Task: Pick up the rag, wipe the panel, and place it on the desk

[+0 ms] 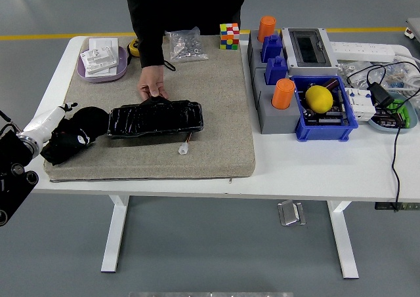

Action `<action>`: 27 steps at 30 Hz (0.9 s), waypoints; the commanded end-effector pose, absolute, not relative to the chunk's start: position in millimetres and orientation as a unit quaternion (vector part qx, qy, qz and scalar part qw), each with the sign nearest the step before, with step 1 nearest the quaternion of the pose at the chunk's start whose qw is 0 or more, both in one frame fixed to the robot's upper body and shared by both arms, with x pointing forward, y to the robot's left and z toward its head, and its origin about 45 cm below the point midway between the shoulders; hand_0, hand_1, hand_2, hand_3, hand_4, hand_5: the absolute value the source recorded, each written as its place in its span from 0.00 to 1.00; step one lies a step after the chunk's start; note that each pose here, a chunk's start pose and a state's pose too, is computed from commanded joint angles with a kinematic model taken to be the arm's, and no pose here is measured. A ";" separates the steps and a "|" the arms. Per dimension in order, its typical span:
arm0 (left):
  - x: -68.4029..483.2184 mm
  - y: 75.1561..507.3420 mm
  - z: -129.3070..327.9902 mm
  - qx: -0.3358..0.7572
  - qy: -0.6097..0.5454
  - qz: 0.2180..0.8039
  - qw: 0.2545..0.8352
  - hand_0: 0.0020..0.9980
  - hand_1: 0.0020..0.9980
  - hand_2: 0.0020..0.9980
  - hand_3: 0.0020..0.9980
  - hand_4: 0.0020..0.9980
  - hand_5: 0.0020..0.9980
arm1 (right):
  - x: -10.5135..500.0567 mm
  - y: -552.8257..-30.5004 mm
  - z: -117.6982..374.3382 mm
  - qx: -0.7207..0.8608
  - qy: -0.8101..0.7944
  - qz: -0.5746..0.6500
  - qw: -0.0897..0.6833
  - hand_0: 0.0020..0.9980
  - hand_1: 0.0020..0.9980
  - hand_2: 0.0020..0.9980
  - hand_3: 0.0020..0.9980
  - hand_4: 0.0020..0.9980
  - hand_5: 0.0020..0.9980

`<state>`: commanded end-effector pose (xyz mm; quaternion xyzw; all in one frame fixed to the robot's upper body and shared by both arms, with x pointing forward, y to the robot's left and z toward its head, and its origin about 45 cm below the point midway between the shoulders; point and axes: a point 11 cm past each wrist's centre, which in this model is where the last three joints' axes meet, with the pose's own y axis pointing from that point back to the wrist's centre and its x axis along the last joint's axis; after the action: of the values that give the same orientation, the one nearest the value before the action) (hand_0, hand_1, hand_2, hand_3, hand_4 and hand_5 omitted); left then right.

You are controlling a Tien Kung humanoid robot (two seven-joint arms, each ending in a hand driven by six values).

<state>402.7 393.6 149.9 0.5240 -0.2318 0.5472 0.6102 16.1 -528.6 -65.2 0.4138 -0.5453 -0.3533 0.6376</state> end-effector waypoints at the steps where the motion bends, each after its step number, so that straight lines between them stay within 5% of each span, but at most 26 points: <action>1: 402.9 393.5 149.9 0.524 -0.233 0.548 0.610 0.83 0.89 0.93 0.94 0.92 0.38 | 16.2 -528.8 -65.0 0.414 -0.545 -0.353 0.638 0.73 0.59 0.67 0.58 1.00 0.43; 2: 403.0 393.1 150.0 0.522 -0.233 0.549 0.609 0.75 0.81 0.91 0.91 0.87 0.33 | 16.3 -529.1 -64.9 0.414 -0.546 -0.353 0.638 0.73 0.59 0.67 0.58 1.00 0.43; 7: 403.8 392.9 150.2 0.516 -0.235 0.557 0.606 0.75 0.81 0.91 0.91 0.87 0.33 | 16.6 -530.0 -64.4 0.413 -0.546 -0.353 0.638 0.73 0.59 0.67 0.58 1.00 0.43; 8: 403.7 393.0 149.8 0.516 -0.234 0.557 0.606 0.64 0.70 0.87 0.89 0.79 0.24 | 16.7 -530.1 -64.3 0.413 -0.547 -0.353 0.637 0.73 0.59 0.67 0.58 1.00 0.43; 19: 403.6 395.3 148.7 0.517 -0.234 0.562 0.601 0.57 0.63 0.84 0.87 0.77 0.23 | 19.1 -531.9 -63.1 0.412 -0.552 -0.352 0.634 0.73 0.59 0.67 0.58 1.00 0.43; 20: 403.7 395.3 148.8 0.517 -0.235 0.563 0.601 0.52 0.51 0.82 0.72 0.73 0.20 | 19.1 -532.0 -63.0 0.412 -0.552 -0.352 0.634 0.73 0.59 0.67 0.58 1.00 0.43; 25: 404.0 395.2 149.5 0.513 -0.238 0.569 0.597 0.52 0.51 0.82 0.72 0.73 0.20 | 19.9 -532.3 -62.8 0.411 -0.552 -0.352 0.634 0.73 0.59 0.67 0.58 1.00 0.43; 26: 404.1 395.2 150.0 0.511 -0.239 0.571 0.596 0.42 0.37 0.62 0.51 0.54 0.10 | 19.7 -532.3 -62.8 0.411 -0.553 -0.352 0.634 0.73 0.59 0.67 0.58 1.00 0.43; 27: 404.3 395.3 150.6 0.509 -0.241 0.573 0.595 0.42 0.37 0.62 0.51 0.54 0.10 | 19.6 -532.3 -62.8 0.411 -0.552 -0.352 0.634 0.73 0.59 0.67 0.58 1.00 0.43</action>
<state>404.3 395.3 150.6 0.5092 -0.2411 0.5733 0.5950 19.6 -532.3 -62.8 0.4112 -0.5523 -0.3518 0.6341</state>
